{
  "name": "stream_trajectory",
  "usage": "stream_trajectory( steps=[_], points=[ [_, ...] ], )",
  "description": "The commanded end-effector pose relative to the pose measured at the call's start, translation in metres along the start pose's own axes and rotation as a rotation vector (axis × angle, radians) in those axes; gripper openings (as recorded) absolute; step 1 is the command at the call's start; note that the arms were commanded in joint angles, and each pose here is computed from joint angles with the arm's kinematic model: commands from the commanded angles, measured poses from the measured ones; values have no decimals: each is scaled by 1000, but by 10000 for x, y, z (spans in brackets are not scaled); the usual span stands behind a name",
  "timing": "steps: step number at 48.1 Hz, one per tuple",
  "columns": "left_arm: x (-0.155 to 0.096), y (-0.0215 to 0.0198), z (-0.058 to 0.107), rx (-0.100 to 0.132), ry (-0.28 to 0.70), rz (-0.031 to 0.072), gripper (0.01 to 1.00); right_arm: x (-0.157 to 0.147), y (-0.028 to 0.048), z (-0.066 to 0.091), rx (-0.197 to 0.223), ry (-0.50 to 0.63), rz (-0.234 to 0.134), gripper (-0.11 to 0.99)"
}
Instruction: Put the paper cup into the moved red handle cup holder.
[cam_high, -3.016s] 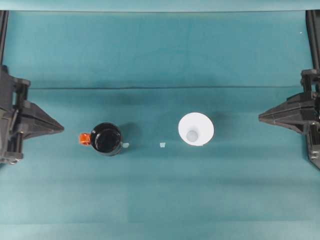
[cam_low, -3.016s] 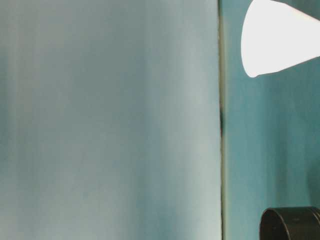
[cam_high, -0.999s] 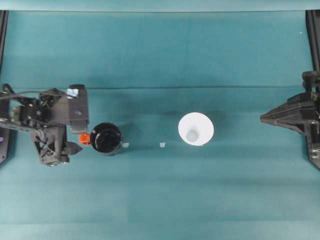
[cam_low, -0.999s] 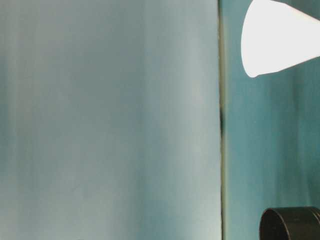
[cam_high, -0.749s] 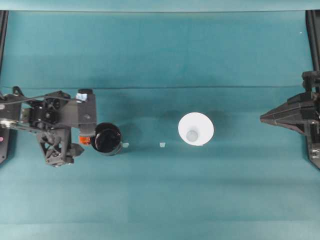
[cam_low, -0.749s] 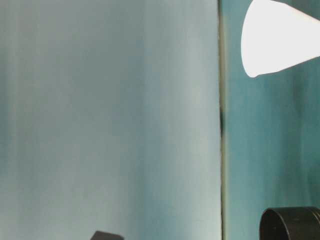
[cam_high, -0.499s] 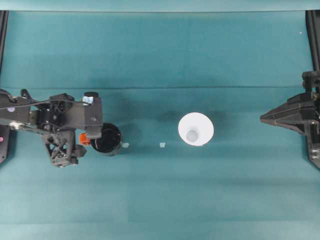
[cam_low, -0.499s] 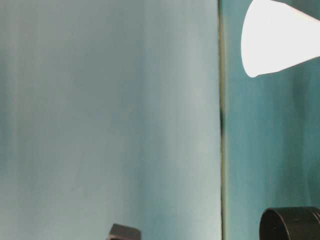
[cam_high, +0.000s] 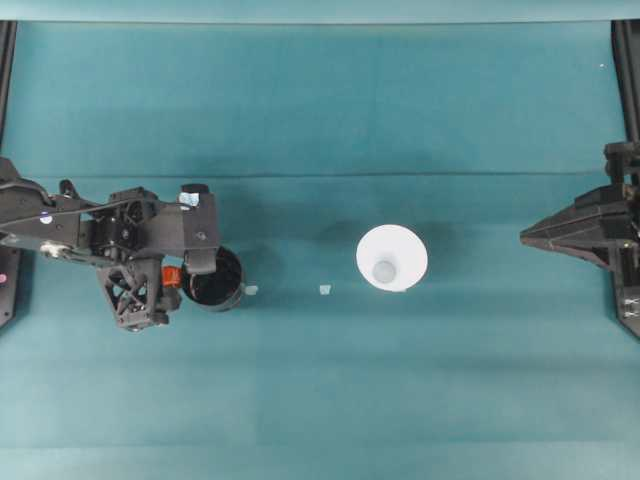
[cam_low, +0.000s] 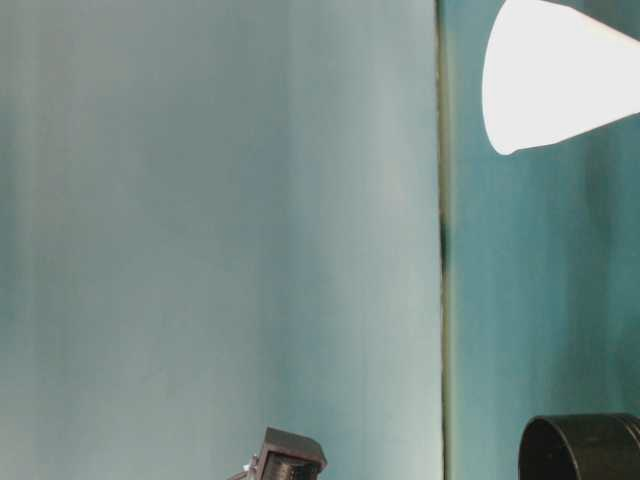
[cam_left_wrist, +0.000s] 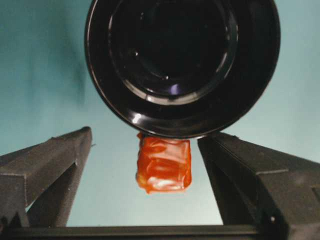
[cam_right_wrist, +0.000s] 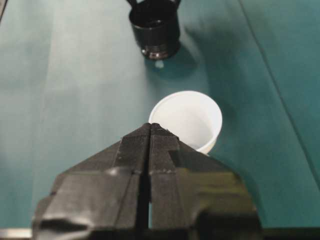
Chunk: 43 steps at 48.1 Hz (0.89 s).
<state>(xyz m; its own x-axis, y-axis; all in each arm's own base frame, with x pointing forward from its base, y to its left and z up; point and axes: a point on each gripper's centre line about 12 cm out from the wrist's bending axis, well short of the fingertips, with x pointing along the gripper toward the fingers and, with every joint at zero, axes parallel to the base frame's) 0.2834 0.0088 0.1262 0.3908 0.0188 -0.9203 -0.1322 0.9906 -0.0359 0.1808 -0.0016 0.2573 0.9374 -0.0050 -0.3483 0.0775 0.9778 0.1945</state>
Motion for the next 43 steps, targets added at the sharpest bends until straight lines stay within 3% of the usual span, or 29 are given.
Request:
stream_trajectory(
  steps=[1,18,22,25,30,36,43],
  points=[
    [-16,-4,44,3,-17,-1,946,-1,12,76,7,-17,2,-109],
    [-14,-4,39,4,-15,-1,908,0,12,72,7,-17,2,-109],
    [-12,-12,32,7,-14,-2,772,0,12,72,7,-17,2,-109],
    [-14,-17,41,12,-18,-3,594,0,12,72,7,-17,2,-109],
    [-17,-40,44,49,-20,-6,286,-1,13,80,7,-20,2,-109],
    [-31,-47,74,92,-21,-6,268,0,12,76,7,-20,2,-109],
    [-36,-50,92,103,-23,-6,268,-1,13,82,7,-21,2,-109]
  ],
)
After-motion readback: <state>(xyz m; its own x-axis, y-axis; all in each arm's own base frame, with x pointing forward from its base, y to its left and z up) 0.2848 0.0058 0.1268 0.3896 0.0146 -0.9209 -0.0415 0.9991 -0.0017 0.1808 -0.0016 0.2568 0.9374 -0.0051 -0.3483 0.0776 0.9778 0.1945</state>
